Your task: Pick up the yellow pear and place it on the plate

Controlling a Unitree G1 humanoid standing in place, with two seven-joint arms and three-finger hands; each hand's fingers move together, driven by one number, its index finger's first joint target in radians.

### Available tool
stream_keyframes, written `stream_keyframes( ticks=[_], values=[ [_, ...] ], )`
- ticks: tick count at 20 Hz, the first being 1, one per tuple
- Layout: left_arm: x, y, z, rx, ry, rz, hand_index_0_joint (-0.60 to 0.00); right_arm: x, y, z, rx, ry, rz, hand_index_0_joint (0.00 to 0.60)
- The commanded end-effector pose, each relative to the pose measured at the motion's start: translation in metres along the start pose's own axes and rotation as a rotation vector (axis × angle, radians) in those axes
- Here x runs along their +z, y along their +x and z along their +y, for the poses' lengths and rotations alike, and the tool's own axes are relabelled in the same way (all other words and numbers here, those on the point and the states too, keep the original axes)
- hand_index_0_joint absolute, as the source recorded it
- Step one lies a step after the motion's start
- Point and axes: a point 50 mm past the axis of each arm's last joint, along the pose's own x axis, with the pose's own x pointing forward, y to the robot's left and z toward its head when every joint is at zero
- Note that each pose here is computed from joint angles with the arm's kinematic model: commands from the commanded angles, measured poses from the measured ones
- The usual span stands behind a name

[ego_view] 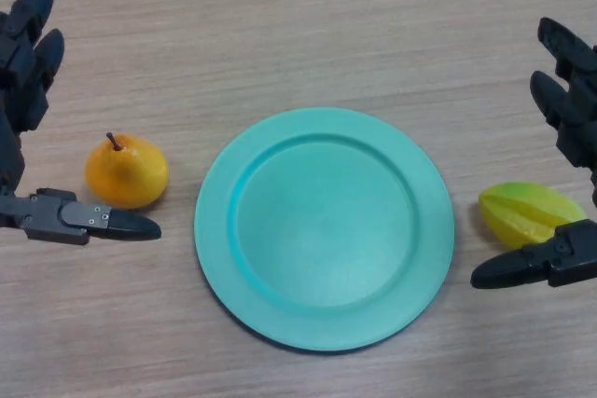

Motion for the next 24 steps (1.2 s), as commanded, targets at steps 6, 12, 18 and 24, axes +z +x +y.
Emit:
stream_keyframes(
  ticks=[6,12,18,24],
  values=[
    [0.035,-0.004,0.015,0.069,0.095,-0.236,0.0,0.031,-0.008,-0.011,-0.023,-0.057,-0.177,0.0],
    [0.032,0.002,0.033,0.121,0.171,-0.252,0.0,0.029,-0.008,-0.012,-0.026,-0.06,-0.166,0.0],
    [-0.004,0.023,0.046,0.153,0.143,-0.206,0.0,0.029,-0.007,-0.012,-0.037,-0.066,-0.176,0.0],
    [-0.044,0.039,0.047,0.132,0.132,-0.108,0.0,0.026,-0.009,-0.012,-0.031,-0.037,-0.142,0.0]
  ],
)
